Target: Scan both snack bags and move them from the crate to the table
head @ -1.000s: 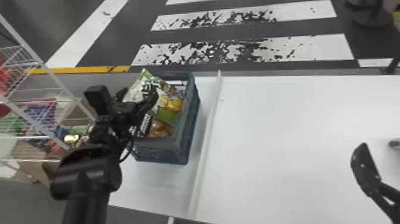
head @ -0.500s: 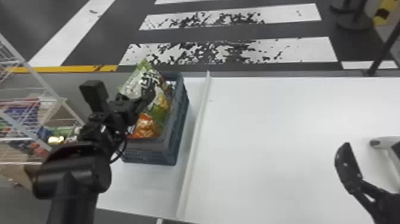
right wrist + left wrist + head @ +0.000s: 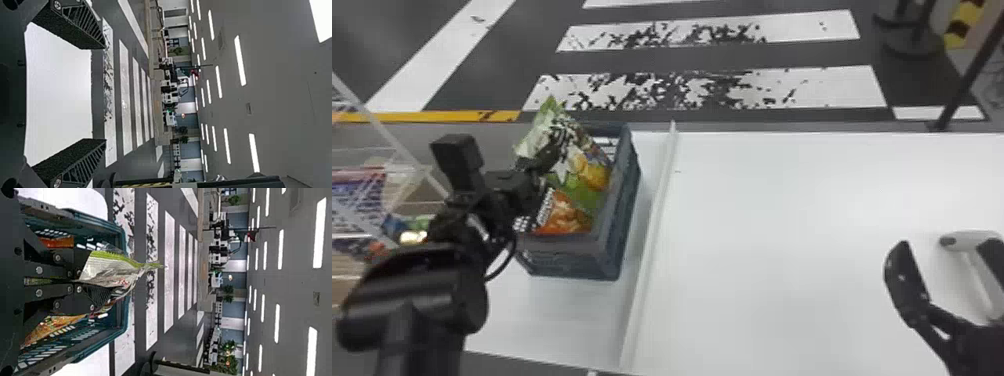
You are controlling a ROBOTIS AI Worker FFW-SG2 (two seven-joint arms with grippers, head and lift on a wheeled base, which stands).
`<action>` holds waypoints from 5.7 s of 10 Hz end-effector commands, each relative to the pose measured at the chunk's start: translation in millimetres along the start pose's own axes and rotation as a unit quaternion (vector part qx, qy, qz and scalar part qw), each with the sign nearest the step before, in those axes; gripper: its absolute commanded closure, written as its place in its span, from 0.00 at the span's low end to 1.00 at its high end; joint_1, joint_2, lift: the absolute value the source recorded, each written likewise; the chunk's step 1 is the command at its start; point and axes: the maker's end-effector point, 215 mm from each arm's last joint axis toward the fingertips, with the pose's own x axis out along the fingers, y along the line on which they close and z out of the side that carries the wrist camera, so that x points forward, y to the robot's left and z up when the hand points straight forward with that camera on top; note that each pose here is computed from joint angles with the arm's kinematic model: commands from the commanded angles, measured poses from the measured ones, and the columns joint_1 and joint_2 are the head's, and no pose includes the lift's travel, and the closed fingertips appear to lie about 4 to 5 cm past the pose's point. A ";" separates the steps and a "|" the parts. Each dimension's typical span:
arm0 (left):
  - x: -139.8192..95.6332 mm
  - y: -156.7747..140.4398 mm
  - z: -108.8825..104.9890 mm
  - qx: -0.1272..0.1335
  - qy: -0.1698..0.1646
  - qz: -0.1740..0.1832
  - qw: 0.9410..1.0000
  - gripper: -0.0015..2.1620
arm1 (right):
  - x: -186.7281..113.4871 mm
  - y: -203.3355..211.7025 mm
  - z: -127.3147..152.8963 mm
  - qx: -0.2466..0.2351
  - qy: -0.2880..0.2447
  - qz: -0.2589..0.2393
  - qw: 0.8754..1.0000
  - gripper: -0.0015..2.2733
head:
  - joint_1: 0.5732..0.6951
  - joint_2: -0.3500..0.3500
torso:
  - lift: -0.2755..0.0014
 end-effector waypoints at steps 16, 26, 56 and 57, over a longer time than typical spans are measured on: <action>-43.7 -447.4 -95.7 -0.216 0.101 -0.425 0.873 0.92 | 0.5 3.0 7.5 0.003 -0.011 0.001 1.000 0.04 | 1.00 0.03 | 0.68; -13.3 -369.8 -80.2 0.156 0.012 -0.186 0.970 0.02 | 1.4 10.8 11.4 0.005 -0.015 0.016 1.000 0.04 | 1.00 0.08 | 0.68; -103.8 -208.1 -7.5 0.061 -0.100 -0.103 0.988 0.04 | 62.1 -7.5 -33.5 -0.161 0.174 0.058 0.970 0.99 | 1.00 0.42 | 0.68; -103.9 -204.1 -6.8 0.061 -0.100 -0.100 0.988 0.04 | 67.6 -6.1 -13.6 -0.272 0.134 0.042 0.952 0.99 | 1.00 0.40 | 0.68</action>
